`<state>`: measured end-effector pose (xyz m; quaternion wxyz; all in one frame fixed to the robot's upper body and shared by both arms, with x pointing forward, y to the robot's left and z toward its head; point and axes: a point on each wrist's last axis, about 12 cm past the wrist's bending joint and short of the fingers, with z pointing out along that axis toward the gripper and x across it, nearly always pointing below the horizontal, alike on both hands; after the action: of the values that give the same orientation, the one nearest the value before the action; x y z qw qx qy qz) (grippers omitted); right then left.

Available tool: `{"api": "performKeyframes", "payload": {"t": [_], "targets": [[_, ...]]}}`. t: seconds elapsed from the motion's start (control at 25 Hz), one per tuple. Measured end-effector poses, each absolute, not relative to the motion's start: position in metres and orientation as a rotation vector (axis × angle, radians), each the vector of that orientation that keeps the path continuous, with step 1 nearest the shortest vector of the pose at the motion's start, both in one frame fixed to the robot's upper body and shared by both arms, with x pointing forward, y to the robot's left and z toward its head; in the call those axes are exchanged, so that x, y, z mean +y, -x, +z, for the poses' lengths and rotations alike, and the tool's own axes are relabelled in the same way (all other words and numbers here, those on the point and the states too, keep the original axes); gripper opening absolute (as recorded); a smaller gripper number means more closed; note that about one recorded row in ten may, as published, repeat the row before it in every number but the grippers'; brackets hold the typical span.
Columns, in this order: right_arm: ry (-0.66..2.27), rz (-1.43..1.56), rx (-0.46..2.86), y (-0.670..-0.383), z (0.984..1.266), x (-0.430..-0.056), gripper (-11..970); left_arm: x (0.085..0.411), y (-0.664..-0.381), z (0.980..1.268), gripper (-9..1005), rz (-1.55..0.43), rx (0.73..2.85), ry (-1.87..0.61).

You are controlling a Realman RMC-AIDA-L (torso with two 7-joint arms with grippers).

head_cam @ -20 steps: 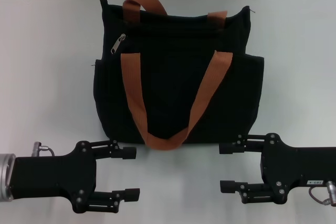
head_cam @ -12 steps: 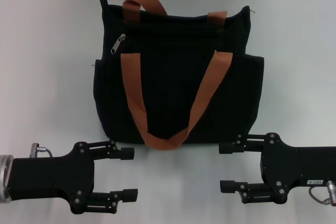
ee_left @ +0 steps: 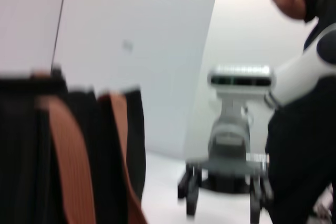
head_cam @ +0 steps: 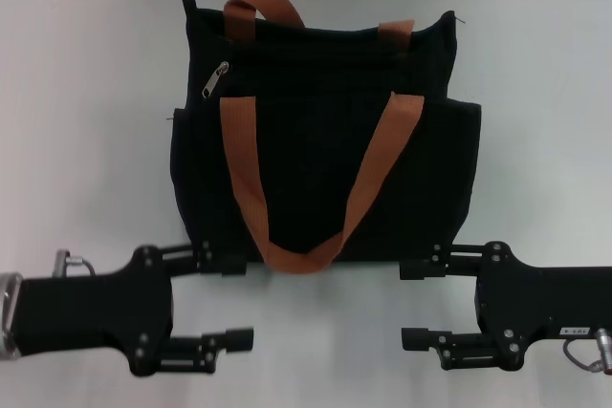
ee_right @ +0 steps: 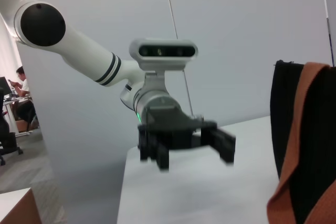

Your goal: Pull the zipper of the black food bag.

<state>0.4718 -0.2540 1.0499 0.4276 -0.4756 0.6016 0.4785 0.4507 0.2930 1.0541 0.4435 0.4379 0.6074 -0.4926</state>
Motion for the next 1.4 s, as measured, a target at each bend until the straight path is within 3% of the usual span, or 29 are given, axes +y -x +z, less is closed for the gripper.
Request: {"api": "performKeyframes", "payload": {"t": [0.16, 0.36, 0.4, 0.48, 0.76, 1.12, 1.4], "targets": [[1.177, 1.184, 1.508, -0.472, 1.049, -0.255, 706, 0.293, -0.458, 1.076, 782, -1.147, 1.278, -0.907], [1.175, 1.183, 1.507, -0.473, 1.05, -0.255, 706, 0.302, -0.461, 1.083, 781, -1.006, 1.184, -0.71], [1.174, 1.182, 1.506, -0.473, 1.05, -0.255, 706, 0.314, -0.464, 1.082, 781, -0.847, 1.152, -0.53], [1.173, 1.178, 1.505, -0.473, 1.05, -0.256, 706, 0.327, -0.471, 1.078, 781, -0.705, 1.189, -0.413], [1.175, 1.172, 1.504, -0.474, 1.051, -0.256, 706, 0.344, -0.495, 1.069, 780, -0.566, 1.403, -0.528], [1.162, 1.165, 1.509, -0.475, 1.052, -0.258, 705, 0.334, -0.509, 1.074, 778, -0.653, 1.469, -0.831], [1.162, 1.159, 1.506, -0.478, 1.053, -0.258, 705, 0.325, -0.518, 1.073, 777, -0.645, 1.491, -0.899]]}}
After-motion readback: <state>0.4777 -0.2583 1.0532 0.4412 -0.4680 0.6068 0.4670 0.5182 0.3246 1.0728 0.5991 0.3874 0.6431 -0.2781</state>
